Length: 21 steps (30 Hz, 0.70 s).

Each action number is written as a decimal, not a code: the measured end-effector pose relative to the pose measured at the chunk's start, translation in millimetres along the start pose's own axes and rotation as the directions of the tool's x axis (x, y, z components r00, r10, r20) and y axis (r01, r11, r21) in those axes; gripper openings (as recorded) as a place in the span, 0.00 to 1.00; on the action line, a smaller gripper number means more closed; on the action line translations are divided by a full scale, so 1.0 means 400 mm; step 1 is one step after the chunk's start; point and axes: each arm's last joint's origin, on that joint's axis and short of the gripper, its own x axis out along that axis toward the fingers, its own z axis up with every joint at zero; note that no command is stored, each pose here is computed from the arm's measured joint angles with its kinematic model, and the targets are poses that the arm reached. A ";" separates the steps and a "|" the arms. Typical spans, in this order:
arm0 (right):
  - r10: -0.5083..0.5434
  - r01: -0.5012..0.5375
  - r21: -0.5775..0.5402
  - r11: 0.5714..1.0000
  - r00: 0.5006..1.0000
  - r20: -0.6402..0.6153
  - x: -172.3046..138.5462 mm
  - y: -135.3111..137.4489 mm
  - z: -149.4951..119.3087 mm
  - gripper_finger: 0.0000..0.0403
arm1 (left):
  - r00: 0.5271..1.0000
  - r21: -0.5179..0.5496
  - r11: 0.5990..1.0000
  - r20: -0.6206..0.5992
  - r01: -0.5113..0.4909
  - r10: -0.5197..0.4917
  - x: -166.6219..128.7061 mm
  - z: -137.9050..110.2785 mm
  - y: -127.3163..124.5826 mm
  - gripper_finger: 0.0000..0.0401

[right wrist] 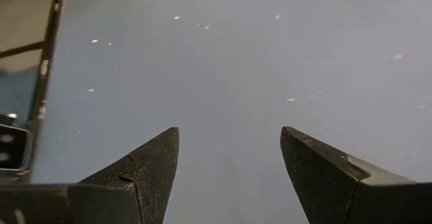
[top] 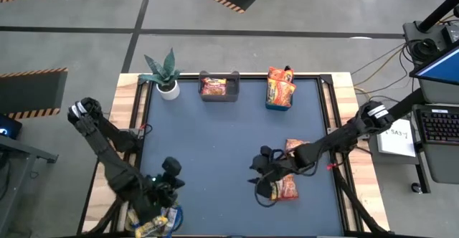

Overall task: Sort Maruchan noodles
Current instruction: Put the left red noodle pack into the black bin

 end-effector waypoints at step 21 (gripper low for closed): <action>-0.049 0.360 0.380 0.852 0.778 -0.627 -0.059 -0.001 -0.048 0.30 | 0.944 -0.052 0.962 0.182 -0.268 0.273 0.145 -0.099 0.188 0.00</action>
